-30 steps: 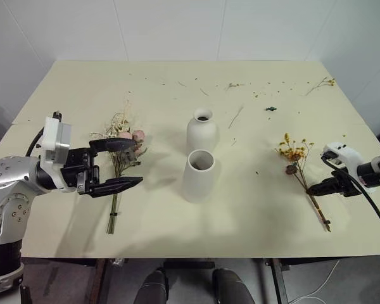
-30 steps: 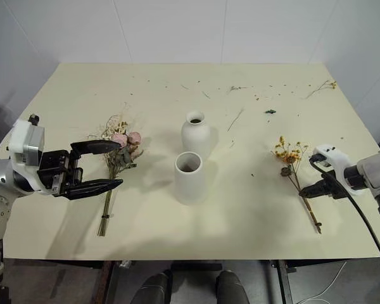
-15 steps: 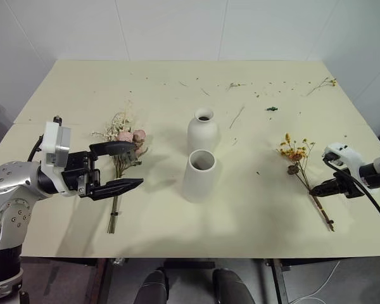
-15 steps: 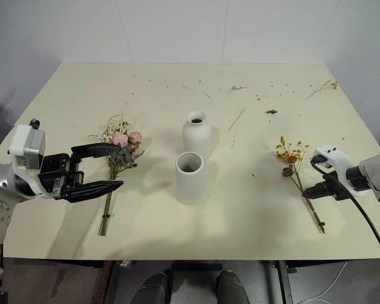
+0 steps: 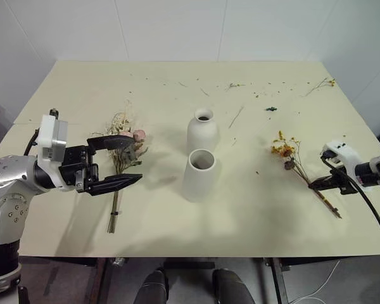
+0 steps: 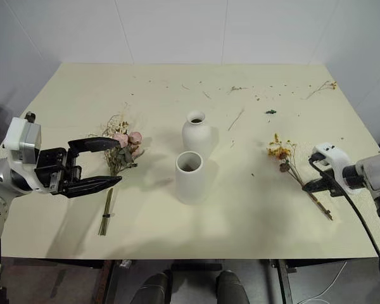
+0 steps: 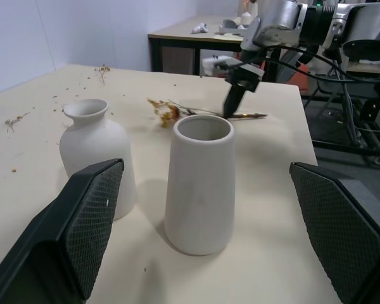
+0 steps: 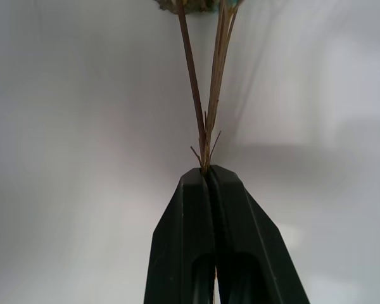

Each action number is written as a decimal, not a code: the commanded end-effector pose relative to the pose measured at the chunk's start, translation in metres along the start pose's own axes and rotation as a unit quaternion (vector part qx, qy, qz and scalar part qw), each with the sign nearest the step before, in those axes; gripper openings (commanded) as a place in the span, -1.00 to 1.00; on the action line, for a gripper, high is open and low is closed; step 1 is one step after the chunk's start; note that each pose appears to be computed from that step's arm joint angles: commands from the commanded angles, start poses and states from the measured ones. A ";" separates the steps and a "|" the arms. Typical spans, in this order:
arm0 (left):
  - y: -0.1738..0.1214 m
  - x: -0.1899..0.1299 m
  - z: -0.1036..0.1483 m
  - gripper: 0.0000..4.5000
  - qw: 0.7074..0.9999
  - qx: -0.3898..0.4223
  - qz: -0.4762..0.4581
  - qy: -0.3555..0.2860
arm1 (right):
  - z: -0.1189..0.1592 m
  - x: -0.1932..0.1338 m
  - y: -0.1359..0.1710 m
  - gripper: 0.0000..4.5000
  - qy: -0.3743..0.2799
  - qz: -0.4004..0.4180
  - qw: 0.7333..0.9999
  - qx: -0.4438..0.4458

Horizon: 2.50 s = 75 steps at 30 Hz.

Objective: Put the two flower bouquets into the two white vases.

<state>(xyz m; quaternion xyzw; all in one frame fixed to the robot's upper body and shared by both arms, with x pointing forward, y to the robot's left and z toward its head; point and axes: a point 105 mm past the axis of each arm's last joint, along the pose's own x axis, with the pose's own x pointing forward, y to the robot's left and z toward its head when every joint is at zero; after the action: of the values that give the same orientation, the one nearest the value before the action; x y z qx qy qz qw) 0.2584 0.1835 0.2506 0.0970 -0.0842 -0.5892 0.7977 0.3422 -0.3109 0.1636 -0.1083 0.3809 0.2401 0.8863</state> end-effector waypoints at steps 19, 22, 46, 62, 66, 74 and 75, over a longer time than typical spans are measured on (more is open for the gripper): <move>0.029 -0.003 0.003 1.00 1.000 0.027 -0.007 0.010 | 0.168 -0.114 0.160 -0.97 -0.615 0.254 0.739 -0.106; 0.031 0.000 0.002 1.00 1.000 0.029 -0.005 0.005 | 0.185 -0.095 0.153 -0.97 -0.628 0.223 0.736 -0.119; 0.029 -0.005 0.001 1.00 0.999 0.039 0.029 -0.009 | 0.243 -0.009 0.195 -0.97 -0.602 0.295 0.731 -0.130; 0.032 -0.009 0.004 1.00 0.998 0.049 0.047 -0.008 | 0.219 0.014 0.204 -0.39 -0.564 0.311 0.735 -0.209; 0.037 -0.011 0.003 1.00 0.997 0.031 0.067 -0.004 | 0.215 0.006 0.198 0.25 -0.565 0.304 0.733 -0.225; 0.046 -0.022 -0.010 1.00 0.993 -0.006 0.105 0.058 | 0.209 -0.005 0.164 0.99 -0.552 0.253 0.755 -0.248; 0.057 -0.030 -0.022 1.00 0.979 -0.039 0.166 0.115 | 0.203 -0.011 0.153 0.99 -0.547 0.244 0.758 -0.260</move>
<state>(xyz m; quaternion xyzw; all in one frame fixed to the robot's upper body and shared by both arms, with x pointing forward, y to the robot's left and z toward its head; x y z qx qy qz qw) 0.2997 0.2143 0.2452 0.1001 -0.0337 -0.5016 0.8586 0.3901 -0.0893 0.2939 -0.0633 -0.2051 0.5650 0.7967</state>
